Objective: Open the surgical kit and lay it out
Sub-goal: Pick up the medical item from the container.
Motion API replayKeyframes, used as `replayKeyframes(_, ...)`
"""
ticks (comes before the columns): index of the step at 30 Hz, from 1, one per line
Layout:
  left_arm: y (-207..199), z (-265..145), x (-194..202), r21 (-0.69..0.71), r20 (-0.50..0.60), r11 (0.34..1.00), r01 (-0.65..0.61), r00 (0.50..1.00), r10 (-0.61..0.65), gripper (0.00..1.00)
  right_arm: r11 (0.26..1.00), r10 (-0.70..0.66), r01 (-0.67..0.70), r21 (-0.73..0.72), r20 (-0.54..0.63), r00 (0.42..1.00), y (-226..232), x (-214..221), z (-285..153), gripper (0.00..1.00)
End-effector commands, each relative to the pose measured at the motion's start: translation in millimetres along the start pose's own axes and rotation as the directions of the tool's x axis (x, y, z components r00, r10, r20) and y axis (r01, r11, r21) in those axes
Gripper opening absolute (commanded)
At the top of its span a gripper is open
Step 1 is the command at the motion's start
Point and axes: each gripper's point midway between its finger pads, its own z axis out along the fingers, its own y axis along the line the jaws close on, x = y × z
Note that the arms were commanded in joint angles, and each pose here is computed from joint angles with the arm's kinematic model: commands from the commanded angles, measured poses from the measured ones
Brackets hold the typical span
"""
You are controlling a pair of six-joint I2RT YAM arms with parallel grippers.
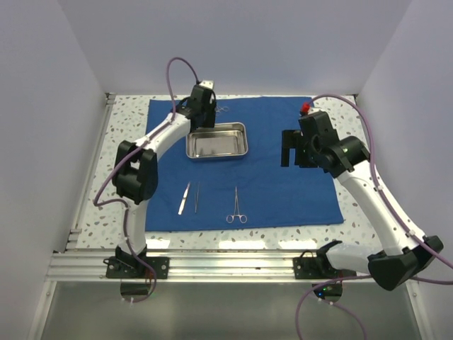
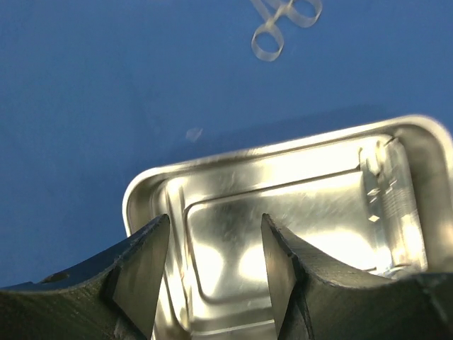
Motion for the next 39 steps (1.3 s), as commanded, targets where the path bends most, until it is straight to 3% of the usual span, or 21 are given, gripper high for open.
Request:
replayKeyframes(1, 22.9, -26.9, 9.8, -0.077, -0.039, 0.997, -0.023, 0.999, 0.020, 0.58, 0.999, 0.022, -0.020, -0.042, 0.043, 0.999, 3.3, -4.6, -9.8, 0.99)
replayKeyframes(15, 31.8, -23.7, 71.8, -0.135, -0.176, 0.991, -0.015, 0.984, -0.009, 0.58, 0.999, 0.011, -0.009, -0.030, 0.052, 0.999, -11.5, 8.4, -29.7, 0.99)
replayKeyframes(21, 13.5, -22.0, 80.0, -0.132, -0.177, 0.991, -0.031, 0.984, 0.007, 0.57, 1.000, 0.004, -0.003, -0.020, 0.048, 0.999, -17.9, 15.8, -35.4, 0.99)
replayKeyframes(39, 12.6, 10.9, 117.4, -0.200, -0.267, 0.980, 0.014, 0.961, -0.069, 0.55, 0.999, -0.054, 0.053, 0.013, 0.048, 0.997, -23.9, 13.5, -33.6, 0.99)
